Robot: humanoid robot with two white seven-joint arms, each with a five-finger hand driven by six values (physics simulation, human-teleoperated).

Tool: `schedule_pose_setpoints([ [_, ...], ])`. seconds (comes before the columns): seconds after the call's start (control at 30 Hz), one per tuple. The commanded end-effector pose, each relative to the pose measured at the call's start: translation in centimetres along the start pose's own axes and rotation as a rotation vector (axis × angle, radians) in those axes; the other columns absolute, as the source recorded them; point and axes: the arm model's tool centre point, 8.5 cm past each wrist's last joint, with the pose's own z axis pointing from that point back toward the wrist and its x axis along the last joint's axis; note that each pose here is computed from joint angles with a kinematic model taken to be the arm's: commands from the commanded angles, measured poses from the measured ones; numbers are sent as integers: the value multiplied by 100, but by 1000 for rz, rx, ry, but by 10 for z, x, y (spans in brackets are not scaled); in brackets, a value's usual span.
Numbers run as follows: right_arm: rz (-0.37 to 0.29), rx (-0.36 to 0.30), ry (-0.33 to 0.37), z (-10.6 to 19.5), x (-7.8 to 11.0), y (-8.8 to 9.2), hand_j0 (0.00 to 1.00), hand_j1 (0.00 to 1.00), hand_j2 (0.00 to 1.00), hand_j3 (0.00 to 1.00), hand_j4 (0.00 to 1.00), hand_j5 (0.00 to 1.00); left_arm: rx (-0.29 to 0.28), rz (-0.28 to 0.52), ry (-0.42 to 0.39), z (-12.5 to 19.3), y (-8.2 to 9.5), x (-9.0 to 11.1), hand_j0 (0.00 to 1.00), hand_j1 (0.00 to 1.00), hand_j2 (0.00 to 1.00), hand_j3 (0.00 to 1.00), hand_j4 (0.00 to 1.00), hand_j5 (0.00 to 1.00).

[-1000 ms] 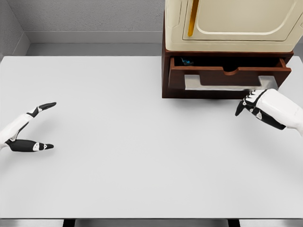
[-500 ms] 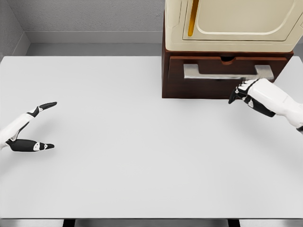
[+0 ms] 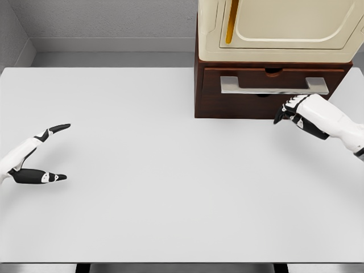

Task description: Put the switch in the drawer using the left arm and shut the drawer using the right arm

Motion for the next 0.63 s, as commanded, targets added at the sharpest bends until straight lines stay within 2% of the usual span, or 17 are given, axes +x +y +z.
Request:
schedule_pose_setpoints([
  [0.0,-5,-4,3,0,-1,0,36,36,36,36,36,36,6,6,-2,0,1,0,100,100,100,100,100,100],
  [0.3,6,-18,5,-2,-3,-9,36,36,36,36,36,36,11,2,-1,5,1,3,100,100,100,100,100,100],
  [0.37,3,2,10,4,-3,-3,36,36,36,36,36,36,11,2,-1,5,1,3,100,100,100,100,100,100],
  [0.47,42,96,23,38,3,-11,36,36,36,36,36,36,10,4,2,7,0,2,100,100,100,100,100,100],
  [0.6,73,165,73,65,-5,-18,36,36,36,36,36,36,9,3,-1,6,0,3,100,100,100,100,100,100],
])
